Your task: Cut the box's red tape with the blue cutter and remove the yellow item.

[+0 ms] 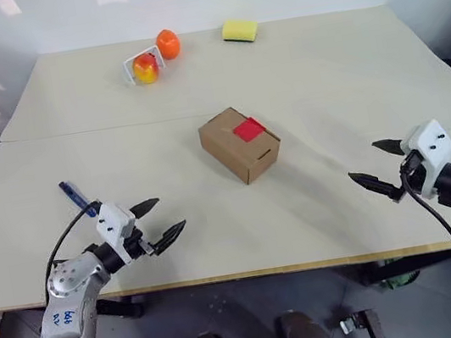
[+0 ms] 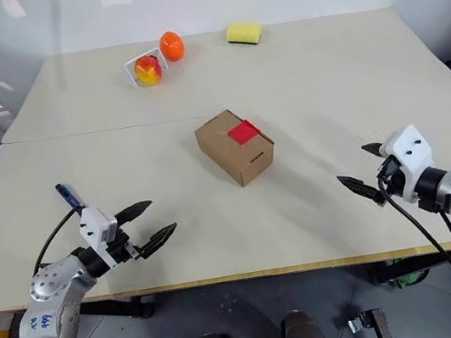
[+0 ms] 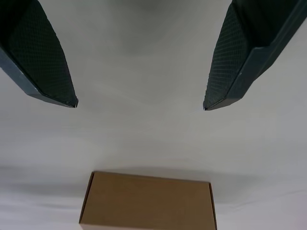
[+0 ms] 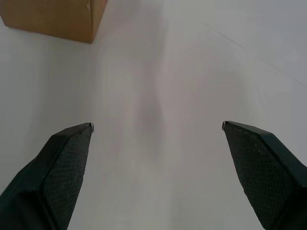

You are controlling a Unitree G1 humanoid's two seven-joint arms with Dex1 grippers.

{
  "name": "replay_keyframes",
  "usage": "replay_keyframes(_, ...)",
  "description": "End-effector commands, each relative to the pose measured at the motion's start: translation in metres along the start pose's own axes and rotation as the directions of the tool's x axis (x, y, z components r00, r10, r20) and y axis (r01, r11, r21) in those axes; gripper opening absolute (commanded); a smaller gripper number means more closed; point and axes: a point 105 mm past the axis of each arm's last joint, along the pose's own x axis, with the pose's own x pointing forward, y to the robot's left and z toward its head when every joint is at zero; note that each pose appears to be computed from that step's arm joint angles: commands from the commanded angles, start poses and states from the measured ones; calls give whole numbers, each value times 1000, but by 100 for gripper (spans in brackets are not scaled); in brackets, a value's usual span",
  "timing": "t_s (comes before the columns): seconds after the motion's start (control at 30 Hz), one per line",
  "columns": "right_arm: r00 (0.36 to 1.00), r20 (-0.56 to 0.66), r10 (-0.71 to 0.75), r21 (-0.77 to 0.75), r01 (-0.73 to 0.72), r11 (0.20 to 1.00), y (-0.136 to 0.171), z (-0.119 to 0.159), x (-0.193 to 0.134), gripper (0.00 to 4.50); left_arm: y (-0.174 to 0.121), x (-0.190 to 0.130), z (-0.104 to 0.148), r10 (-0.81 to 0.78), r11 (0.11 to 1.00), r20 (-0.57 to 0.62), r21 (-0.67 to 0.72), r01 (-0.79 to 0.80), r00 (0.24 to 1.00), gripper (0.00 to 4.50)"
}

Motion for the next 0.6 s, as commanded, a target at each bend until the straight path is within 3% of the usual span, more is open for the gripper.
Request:
replay_keyframes(0.03, 999, 22, -25, -30, 25, 999, -1, 10, -2, 450, 0, 8, 7, 12, 1000, 31, 26, -12, 999, 444)
replay_keyframes(0.3, 996, -35, -77, -19, 76, 997, 10, 13, 6, 450, 7, 30, 19, 58, 998, 61, 6, -59, 996, 444)
replay_keyframes(0.4, 996, 11, -91, -33, 91, 995, 15, 23, 11, 450, 11, 38, 20, 54, 998, 59, 37, -56, 997, 444)
replay_keyframes(0.5, 993, 10, -120, -17, 120, 993, 20, 27, 19, 413, 33, 46, 20, 150, 988, 59, 25, -152, 987, 386)
replay_keyframes(0.6, 995, 18, -102, 37, 101, 994, 33, 32, 26, 331, 51, 53, 25, 207, 978, 73, 25, -209, 976, 300)
